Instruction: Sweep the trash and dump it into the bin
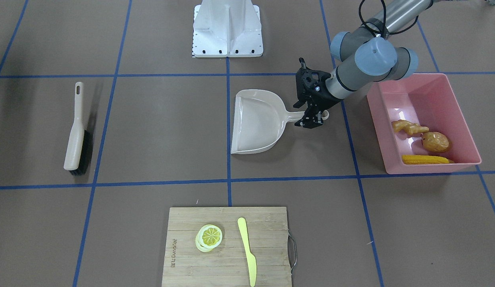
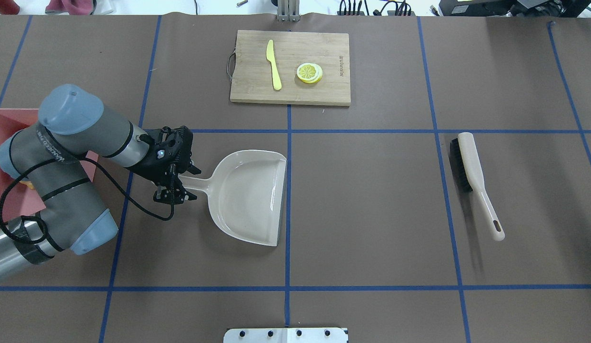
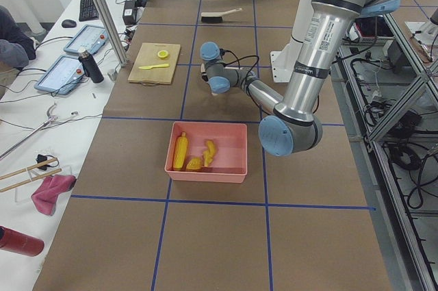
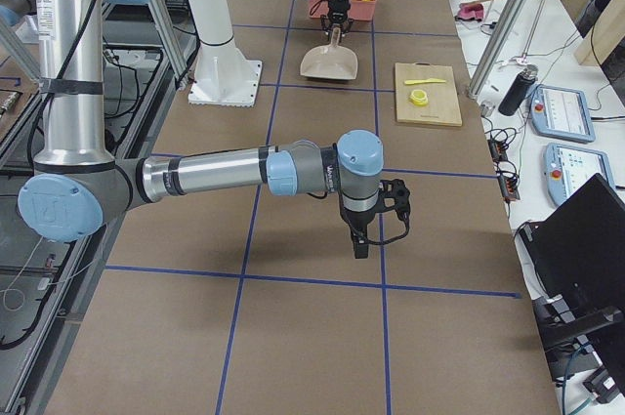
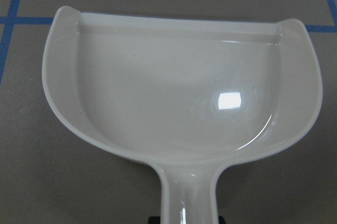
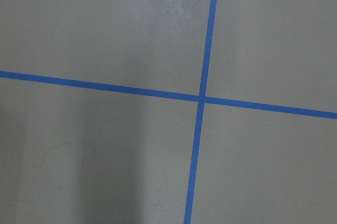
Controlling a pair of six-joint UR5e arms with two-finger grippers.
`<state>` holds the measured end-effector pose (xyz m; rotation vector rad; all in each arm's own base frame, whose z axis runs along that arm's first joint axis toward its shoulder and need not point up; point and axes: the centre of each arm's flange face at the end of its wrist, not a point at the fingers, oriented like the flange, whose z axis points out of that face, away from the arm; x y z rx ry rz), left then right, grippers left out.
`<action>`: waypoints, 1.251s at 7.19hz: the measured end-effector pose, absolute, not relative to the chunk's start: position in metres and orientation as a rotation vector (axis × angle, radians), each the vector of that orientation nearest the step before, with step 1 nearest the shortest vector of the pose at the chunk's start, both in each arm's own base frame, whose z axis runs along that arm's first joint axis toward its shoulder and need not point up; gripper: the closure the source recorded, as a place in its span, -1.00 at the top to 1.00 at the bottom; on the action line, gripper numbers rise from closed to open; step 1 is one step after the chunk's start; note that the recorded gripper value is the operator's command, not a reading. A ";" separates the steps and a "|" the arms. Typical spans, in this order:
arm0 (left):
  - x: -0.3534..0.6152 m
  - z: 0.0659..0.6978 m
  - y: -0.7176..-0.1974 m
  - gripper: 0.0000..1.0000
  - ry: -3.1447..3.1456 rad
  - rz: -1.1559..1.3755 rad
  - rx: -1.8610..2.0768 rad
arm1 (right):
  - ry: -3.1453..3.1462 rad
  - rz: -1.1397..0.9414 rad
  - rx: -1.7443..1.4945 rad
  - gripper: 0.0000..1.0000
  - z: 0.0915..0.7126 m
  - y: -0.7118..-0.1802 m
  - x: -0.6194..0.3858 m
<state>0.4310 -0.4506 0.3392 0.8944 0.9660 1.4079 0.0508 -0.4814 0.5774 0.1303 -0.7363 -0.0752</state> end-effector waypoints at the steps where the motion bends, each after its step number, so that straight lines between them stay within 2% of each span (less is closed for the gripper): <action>1: 0.426 0.338 -0.455 0.96 0.969 1.401 0.899 | -0.737 -0.075 0.130 1.00 0.578 -0.481 0.051; 4: 0.350 0.326 -0.501 0.96 0.954 1.308 0.938 | -0.735 -0.076 0.129 1.00 0.579 -0.481 0.051; 6: 0.281 0.347 -0.537 0.96 0.897 1.181 0.883 | -0.737 -0.077 0.132 1.00 0.577 -0.481 0.051; 9: 0.129 0.462 -0.568 0.96 0.814 0.781 0.553 | -0.737 -0.072 0.127 1.00 0.578 -0.481 0.051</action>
